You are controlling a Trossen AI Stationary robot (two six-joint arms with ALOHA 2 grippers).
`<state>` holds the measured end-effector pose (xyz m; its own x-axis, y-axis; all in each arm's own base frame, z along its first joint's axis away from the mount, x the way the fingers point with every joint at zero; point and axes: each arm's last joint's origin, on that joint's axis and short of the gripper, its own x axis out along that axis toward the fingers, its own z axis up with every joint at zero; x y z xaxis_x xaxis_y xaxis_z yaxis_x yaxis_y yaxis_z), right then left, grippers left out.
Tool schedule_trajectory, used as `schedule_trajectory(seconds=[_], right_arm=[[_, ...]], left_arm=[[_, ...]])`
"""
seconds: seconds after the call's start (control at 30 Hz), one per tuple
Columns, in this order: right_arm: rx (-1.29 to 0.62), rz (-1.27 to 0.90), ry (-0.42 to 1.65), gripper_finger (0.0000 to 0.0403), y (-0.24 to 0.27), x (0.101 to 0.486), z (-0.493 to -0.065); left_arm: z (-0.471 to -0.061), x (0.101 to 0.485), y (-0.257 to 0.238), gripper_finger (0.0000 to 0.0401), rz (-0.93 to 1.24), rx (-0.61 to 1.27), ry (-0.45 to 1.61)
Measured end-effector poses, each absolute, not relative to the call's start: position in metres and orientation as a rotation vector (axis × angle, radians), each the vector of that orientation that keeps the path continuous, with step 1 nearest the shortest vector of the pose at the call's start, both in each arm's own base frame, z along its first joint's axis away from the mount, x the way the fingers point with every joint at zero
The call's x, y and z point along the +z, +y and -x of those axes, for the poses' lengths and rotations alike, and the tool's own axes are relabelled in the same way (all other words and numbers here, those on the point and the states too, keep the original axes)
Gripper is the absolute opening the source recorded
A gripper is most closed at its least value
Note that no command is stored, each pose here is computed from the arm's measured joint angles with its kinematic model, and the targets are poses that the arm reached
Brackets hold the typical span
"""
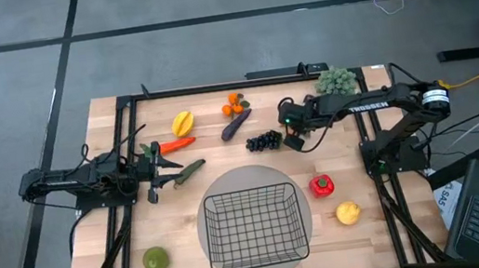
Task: Build produce basket
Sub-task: Put the bottom tangerines into the black wire basket
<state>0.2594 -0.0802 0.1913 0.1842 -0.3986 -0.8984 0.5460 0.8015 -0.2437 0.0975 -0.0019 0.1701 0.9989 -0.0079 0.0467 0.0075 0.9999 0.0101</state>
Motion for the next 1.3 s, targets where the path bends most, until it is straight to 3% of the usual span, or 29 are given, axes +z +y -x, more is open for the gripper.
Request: schedule_trajectory(seconds=[0.2,0.4,0.63,0.8,1.0,1.3], right_arm=[[-0.632,-0.082,1.210,0.0001,-0.070,0.222,-0.272],[-0.479,-0.001,1.108,0.0000,-0.047,0.258,-0.293],[-0.263,0.156,0.881,0.0000,-0.011,0.305,-0.318],[-0.036,0.132,0.645,0.0000,0.007,0.333,-0.334],[0.186,0.100,0.498,0.0000,0.024,0.346,-0.340],[0.271,0.113,0.518,0.0000,0.050,0.344,-0.336]], left_arm=[[-0.097,0.170,-0.002,0.0112,-0.010,-0.008,-0.047],[-0.097,0.170,-0.002,0.0112,-0.010,-0.008,-0.046],[-0.097,0.170,-0.002,0.0112,-0.010,-0.008,-0.047],[-0.097,0.170,-0.002,0.0112,-0.010,-0.007,-0.047],[-0.097,0.170,-0.002,0.0112,-0.010,-0.007,-0.047],[-0.097,0.170,-0.002,0.0112,-0.010,-0.007,-0.047]])
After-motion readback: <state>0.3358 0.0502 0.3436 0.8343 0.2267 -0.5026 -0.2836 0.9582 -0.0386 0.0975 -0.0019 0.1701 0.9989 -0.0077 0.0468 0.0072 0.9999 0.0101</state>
